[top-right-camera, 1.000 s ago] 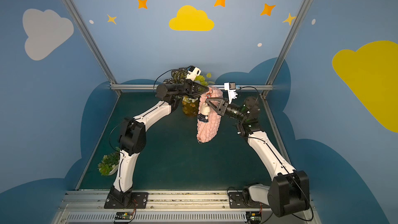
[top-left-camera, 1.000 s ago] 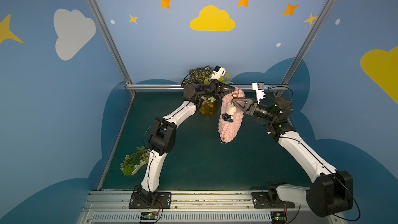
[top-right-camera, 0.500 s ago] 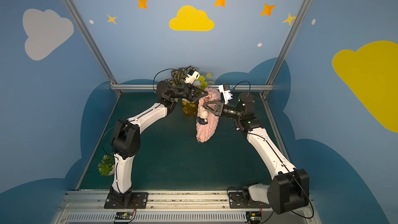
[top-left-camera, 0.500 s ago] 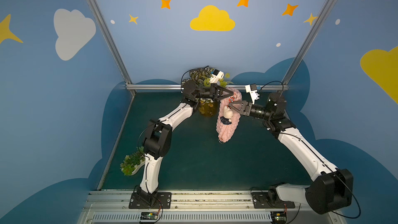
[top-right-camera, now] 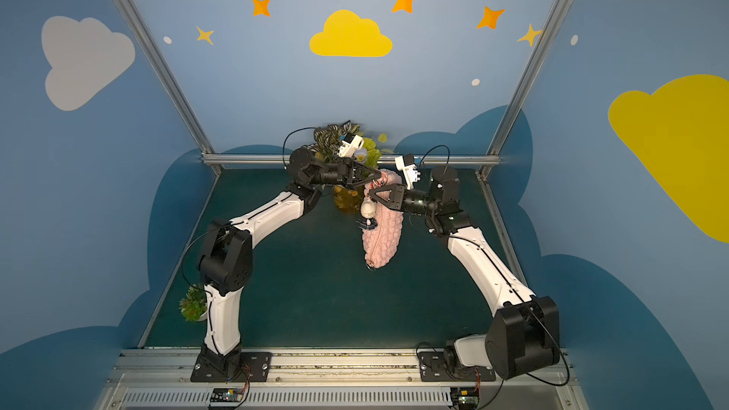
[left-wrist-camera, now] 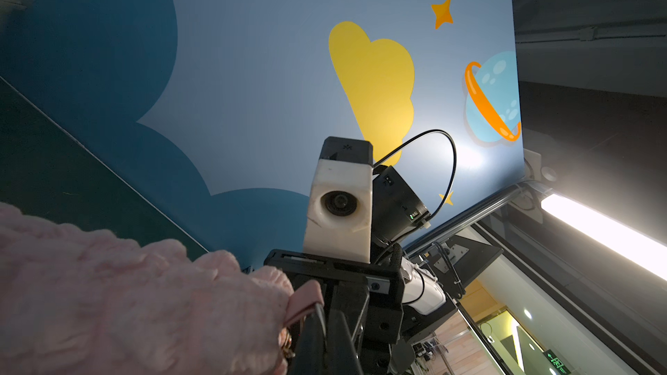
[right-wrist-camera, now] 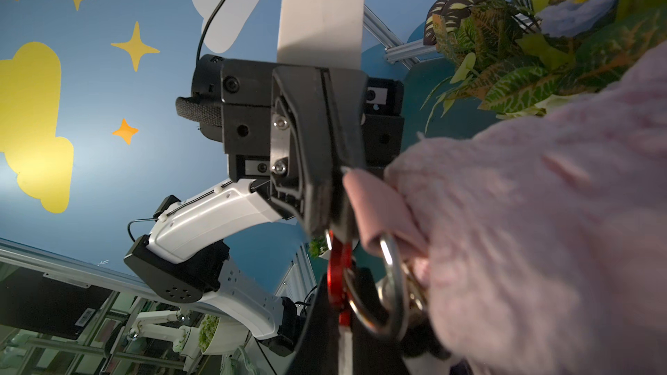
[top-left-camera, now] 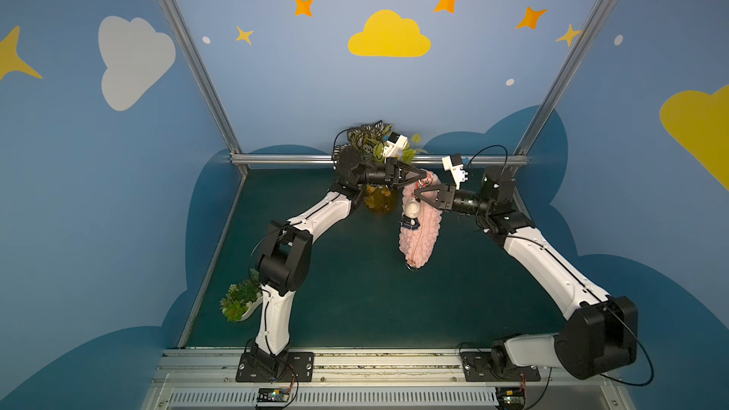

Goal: Remove the decoration from the bag
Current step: Remove the decoration item from the bag.

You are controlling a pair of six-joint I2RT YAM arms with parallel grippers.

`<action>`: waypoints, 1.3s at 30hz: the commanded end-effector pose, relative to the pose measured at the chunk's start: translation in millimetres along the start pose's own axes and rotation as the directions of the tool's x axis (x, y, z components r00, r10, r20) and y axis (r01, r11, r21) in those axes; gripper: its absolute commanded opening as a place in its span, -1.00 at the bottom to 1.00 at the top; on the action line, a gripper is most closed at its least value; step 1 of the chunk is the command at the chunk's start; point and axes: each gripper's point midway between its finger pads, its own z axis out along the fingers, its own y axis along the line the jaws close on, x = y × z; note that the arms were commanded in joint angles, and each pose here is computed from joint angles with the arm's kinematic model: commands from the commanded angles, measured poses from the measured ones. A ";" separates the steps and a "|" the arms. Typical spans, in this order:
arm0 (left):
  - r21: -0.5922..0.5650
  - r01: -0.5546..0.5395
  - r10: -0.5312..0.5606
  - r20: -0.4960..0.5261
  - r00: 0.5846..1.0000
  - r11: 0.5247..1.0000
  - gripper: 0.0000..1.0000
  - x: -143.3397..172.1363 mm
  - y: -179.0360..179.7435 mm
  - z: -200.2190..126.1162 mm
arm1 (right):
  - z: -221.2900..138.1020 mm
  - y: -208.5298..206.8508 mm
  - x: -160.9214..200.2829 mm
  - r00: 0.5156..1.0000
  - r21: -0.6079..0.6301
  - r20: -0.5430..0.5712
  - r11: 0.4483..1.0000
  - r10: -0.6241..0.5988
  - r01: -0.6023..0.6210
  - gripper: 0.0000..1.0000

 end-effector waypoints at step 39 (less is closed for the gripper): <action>-0.372 -0.506 0.606 0.234 0.760 0.778 -0.95 61.5 -35.2 -9.4 | -27.6 -162.0 -52.5 0.293 -0.197 0.765 0.641 0.574 -0.742 -1.00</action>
